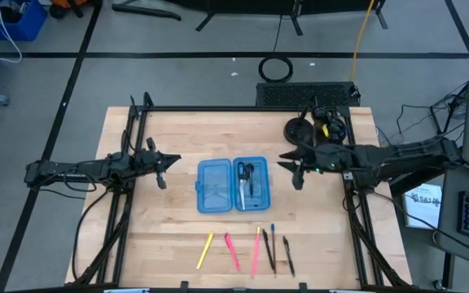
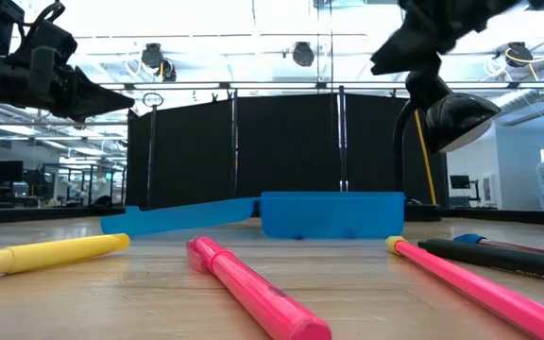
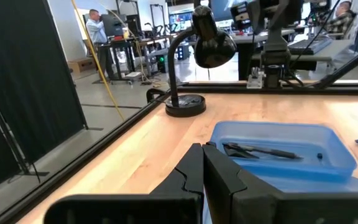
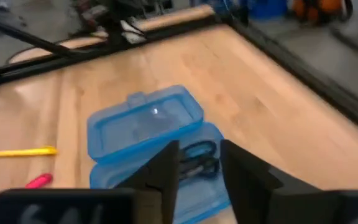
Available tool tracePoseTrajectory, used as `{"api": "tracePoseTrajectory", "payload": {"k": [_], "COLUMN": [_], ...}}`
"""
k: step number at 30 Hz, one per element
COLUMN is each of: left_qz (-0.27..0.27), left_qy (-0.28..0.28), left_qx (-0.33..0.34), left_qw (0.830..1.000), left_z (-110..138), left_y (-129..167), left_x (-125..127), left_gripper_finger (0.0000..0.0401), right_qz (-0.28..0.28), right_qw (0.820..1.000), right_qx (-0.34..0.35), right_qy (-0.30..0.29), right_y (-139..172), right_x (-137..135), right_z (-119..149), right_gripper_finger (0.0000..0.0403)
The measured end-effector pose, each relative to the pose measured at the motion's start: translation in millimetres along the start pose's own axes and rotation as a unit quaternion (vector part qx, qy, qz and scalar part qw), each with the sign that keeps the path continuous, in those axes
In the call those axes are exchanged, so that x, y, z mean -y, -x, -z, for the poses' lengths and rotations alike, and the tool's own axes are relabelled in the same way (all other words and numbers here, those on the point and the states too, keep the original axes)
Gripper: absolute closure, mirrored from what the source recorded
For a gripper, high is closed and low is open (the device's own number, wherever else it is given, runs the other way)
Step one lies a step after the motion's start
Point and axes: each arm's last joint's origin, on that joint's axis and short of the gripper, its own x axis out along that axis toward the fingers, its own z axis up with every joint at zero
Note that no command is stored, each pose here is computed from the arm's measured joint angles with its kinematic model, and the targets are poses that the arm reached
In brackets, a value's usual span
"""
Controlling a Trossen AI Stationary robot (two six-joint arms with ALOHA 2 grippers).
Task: Pick & place school supplies into a supply box
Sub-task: Put the yellow pen into the blue supply box
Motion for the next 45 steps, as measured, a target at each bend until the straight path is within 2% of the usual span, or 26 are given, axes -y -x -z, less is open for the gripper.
{"api": "tracePoseTrajectory", "payload": {"k": [4,6,9,12,16,18,25,28,30,34,38,42,45], "left_qz": [0.001,0.001,-0.001,-0.028,-0.052,-0.047,-0.054,-0.05,-0.053,-0.053,-0.044,-0.04,-0.02], "left_qy": [-0.004,-0.009,-0.014,-0.013,0.029,0.037,0.028,0.038,0.052,0.098,0.129,0.171,0.167], "left_qx": [-0.007,-0.007,-0.013,-0.016,-0.022,-0.03,-0.062,-0.064,-0.063,-0.062,-0.077,-0.11,-0.16], "left_qw": [1.0,1.0,1.0,0.999,0.998,0.998,0.996,0.996,0.995,0.992,0.988,0.978,0.973], "left_z": [1,1,3,3,4,6,12,12,12,12,11,-15,-41], "left_y": [0,0,0,0,0,0,1,1,1,1,0,-1,-7], "left_x": [0,0,0,-2,-3,-2,-3,-2,-2,-2,1,4,15], "left_gripper_finger": [0.0396,0.0396,0.0396,0.0396,0.0396,0.0396,0.0396,0.0396,0.0396,0.0396,0.0396,0.0398,0.0398], "right_qz": [-0.03,-0.053,-0.07,-0.083,-0.138,-0.139,-0.124,-0.163,-0.188,-0.178,-0.219,-0.231,-0.234], "right_qw": [0.998,0.995,0.99,0.981,0.959,0.953,0.955,0.947,0.943,0.944,0.935,0.93,0.931], "right_qx": [0.032,0.047,0.077,0.112,0.156,0.168,0.176,0.18,0.186,0.215,0.216,0.226,0.218], "right_qy": [0.042,0.064,0.093,0.135,0.194,0.211,0.205,0.208,0.203,0.176,0.175,0.175,0.177], "right_y": [-5,-9,-12,-13,-11,-11,-8,-4,-1,6,11,16,17], "right_x": [1,2,3,6,7,10,22,26,30,38,44,49,55], "right_z": [31,42,52,60,73,79,94,102,107,105,109,108,109], "right_gripper_finger": [0.0373,0.0394,0.0392,0.0399,0.04,0.0402,0.0402,0.0402,0.0402,0.0403,0.0403,0.0403,0.0403]}}
